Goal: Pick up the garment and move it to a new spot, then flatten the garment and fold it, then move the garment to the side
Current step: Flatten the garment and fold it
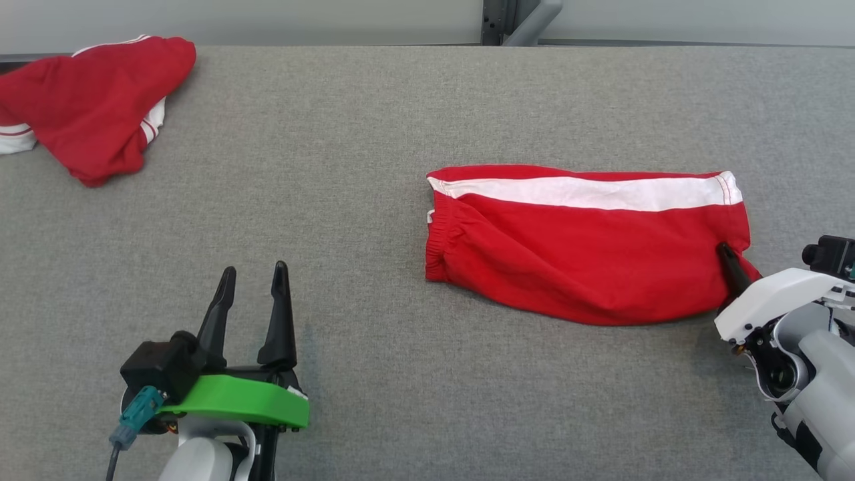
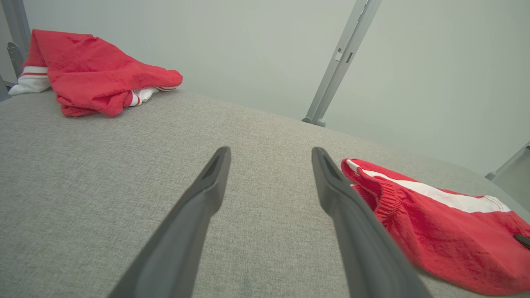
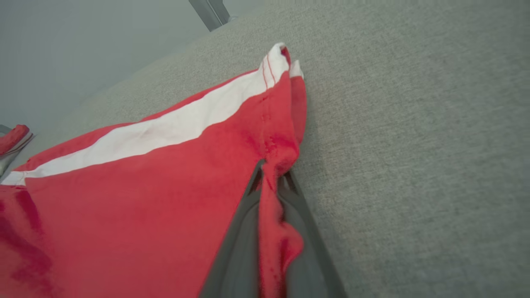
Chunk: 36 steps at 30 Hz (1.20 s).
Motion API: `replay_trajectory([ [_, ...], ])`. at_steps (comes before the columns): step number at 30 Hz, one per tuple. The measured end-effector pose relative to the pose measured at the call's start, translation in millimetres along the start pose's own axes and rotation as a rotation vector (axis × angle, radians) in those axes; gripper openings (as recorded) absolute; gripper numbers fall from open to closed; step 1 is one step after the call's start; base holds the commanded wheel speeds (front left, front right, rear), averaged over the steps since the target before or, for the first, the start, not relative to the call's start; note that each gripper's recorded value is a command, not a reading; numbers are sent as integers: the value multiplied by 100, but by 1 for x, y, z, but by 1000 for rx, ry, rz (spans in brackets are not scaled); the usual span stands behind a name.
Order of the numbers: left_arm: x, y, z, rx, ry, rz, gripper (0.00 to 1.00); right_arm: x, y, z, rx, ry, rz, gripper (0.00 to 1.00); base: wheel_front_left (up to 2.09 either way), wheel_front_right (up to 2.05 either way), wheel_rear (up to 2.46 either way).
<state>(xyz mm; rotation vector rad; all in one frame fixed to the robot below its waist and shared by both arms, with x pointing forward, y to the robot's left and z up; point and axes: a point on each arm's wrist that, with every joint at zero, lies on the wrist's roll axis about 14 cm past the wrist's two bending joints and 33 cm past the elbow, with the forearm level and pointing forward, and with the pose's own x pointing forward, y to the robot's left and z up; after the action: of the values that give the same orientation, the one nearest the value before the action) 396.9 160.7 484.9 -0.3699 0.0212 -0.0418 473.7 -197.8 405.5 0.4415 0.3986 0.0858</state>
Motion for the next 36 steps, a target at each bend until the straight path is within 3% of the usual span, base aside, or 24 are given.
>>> replay_trajectory([
  [7, -3, -8, 1, 2, 1, -24, 100, -7, -1, 10, 23, -45, -13, 0, 0, 0, 0],
  [14, -13, -10, 4, 0, -3, -23, 100, -6, 25, 31, 27, -100, 52, 0, 0, 0, 0],
  [24, -30, -1, 16, -10, -43, 12, 100, 3, 126, 46, -26, -129, 289, 0, 0, 0, 0],
  [32, -41, 9, 25, -18, -73, 50, 100, 4, 206, 24, -46, -70, 454, 0, 0, 0, 0],
  [36, -44, 12, 25, -25, -76, 65, 100, 7, 226, 4, -59, -17, 483, 0, 0, 0, 0],
])
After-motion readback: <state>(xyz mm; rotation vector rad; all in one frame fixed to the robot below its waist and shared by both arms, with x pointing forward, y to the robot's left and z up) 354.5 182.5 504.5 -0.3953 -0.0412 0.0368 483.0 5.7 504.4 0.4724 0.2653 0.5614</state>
